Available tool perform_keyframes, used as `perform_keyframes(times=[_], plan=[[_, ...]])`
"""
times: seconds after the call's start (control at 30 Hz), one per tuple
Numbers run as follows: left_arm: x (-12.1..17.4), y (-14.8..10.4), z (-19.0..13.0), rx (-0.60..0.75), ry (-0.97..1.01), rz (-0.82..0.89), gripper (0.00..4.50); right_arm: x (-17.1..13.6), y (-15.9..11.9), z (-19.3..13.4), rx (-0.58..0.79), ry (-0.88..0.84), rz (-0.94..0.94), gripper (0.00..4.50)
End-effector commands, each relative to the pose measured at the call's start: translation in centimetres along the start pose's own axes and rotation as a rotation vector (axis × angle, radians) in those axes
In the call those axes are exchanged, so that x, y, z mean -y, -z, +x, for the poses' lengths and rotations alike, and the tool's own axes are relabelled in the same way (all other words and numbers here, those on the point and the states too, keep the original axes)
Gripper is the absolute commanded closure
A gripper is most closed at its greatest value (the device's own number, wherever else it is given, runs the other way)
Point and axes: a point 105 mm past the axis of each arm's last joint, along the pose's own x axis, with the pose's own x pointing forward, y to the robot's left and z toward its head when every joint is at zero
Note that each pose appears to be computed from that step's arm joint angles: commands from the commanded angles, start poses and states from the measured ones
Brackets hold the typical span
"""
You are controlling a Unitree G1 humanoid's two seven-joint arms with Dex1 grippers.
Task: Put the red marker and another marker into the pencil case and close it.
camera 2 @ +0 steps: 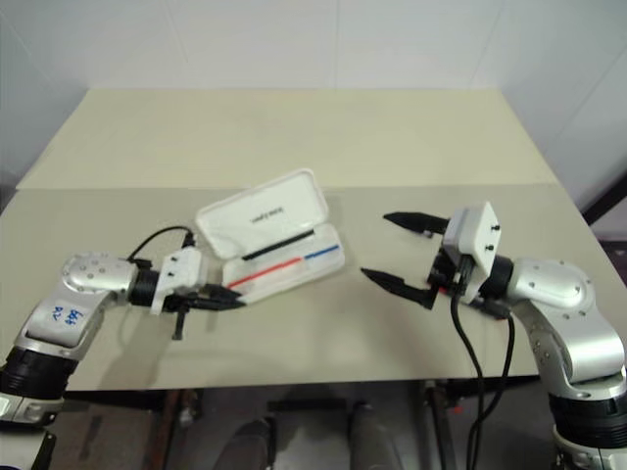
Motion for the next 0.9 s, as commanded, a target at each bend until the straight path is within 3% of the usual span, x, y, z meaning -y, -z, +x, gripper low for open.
perform_keyframes(times=[0.03, 0.23, 0.47, 0.73, 0.9], plan=[[0.6, -0.4, -0.2, -0.006, 0.064, 0.081, 4.47, -0.1, -0.9, -0.7, 0.009, 0.007, -0.025, 0.0], [1.3, 0.5, 0.8, -0.039, 0.172, 0.15, 4.47, -0.6, -1.1, -0.8, 0.008, 0.013, -0.016, 0.0], [-0.5, -0.5, 2.2, -0.033, 0.159, 0.145, 4.47, -0.8, -1.3, -0.7, 0.01, 0.021, -0.015, 0.0], [0.0, -1.3, 3.0, -0.016, 0.164, 0.116, 4.47, -0.8, -1.3, -0.7, 0.018, 0.035, -0.016, 0.0], [-0.1, -1.6, 3.0, -0.017, 0.158, 0.129, 3.03, -0.8, -1.4, -0.4, 0.025, 0.035, -0.018, 0.0]])
